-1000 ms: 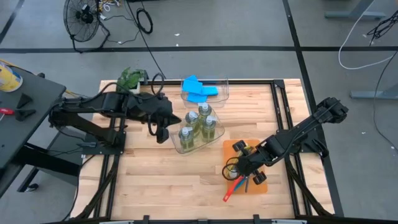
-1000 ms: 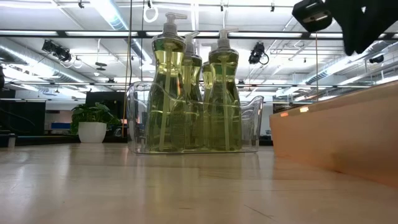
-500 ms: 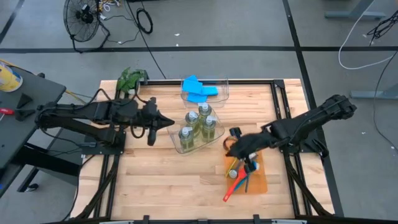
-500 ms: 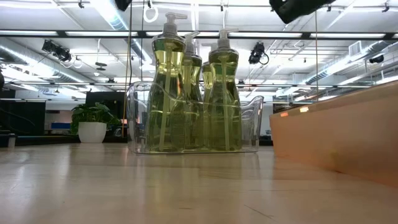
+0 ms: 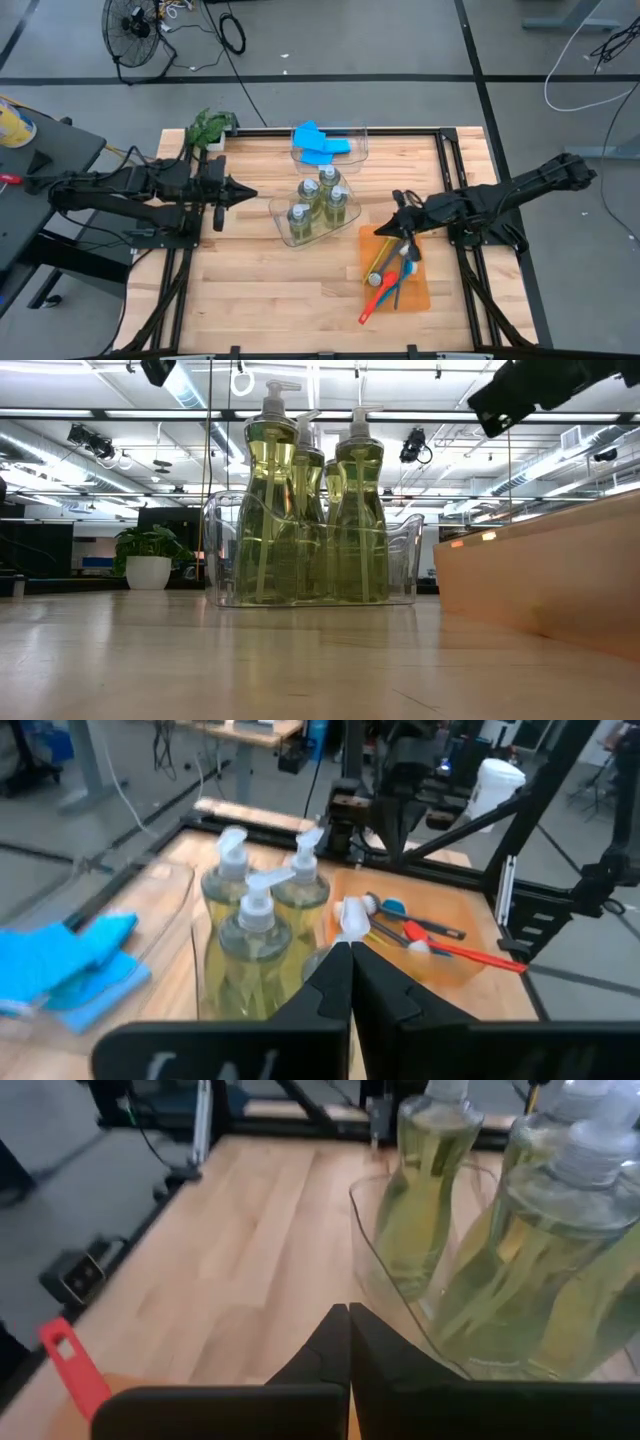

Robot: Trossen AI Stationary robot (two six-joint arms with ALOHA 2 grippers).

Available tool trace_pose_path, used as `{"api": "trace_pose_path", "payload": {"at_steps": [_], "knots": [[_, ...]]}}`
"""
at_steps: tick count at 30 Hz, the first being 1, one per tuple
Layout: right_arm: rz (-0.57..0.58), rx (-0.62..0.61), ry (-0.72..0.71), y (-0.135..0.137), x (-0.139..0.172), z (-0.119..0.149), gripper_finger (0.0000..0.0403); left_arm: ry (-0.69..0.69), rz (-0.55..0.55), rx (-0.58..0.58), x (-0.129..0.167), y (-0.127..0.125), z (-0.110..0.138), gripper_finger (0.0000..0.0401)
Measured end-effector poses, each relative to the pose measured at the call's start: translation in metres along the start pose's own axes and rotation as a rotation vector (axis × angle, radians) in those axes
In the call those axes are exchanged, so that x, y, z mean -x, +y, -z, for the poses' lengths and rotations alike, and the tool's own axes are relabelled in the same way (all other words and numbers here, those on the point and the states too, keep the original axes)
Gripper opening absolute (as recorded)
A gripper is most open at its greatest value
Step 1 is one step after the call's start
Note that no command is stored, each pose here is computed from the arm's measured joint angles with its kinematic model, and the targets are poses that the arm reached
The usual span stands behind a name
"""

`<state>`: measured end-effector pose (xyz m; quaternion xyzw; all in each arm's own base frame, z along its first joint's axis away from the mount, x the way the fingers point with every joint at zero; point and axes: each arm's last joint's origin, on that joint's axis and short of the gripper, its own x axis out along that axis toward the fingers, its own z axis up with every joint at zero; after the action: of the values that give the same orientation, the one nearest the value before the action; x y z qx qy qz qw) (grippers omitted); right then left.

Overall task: Pick & Place Kitchen Sink Supplies
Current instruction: Return to Home Position

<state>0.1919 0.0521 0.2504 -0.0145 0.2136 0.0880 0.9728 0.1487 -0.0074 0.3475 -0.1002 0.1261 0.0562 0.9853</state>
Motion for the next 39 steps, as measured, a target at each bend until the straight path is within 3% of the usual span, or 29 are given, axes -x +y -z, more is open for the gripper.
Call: {"api": "trace_pose_path", "payload": {"at_steps": [9,18,26,39], "knots": [[-0.051,-0.132,-0.099,-0.001,0.017,0.005,0.0001,-0.009,0.002,-0.036,0.001,0.000,-0.001,0.0022],[-0.049,-0.095,-0.103,-0.001,0.017,0.005,0.0021,-0.006,0.002,-0.036,0.001,0.000,-0.001,0.0023],[0.019,-0.104,-0.109,-0.003,0.017,0.005,0.0015,-0.006,0.002,-0.036,0.001,0.000,0.000,0.0023],[0.020,-0.077,-0.109,-0.003,0.017,0.005,0.0015,-0.006,0.002,-0.036,0.001,0.000,-0.001,0.0023]]}}
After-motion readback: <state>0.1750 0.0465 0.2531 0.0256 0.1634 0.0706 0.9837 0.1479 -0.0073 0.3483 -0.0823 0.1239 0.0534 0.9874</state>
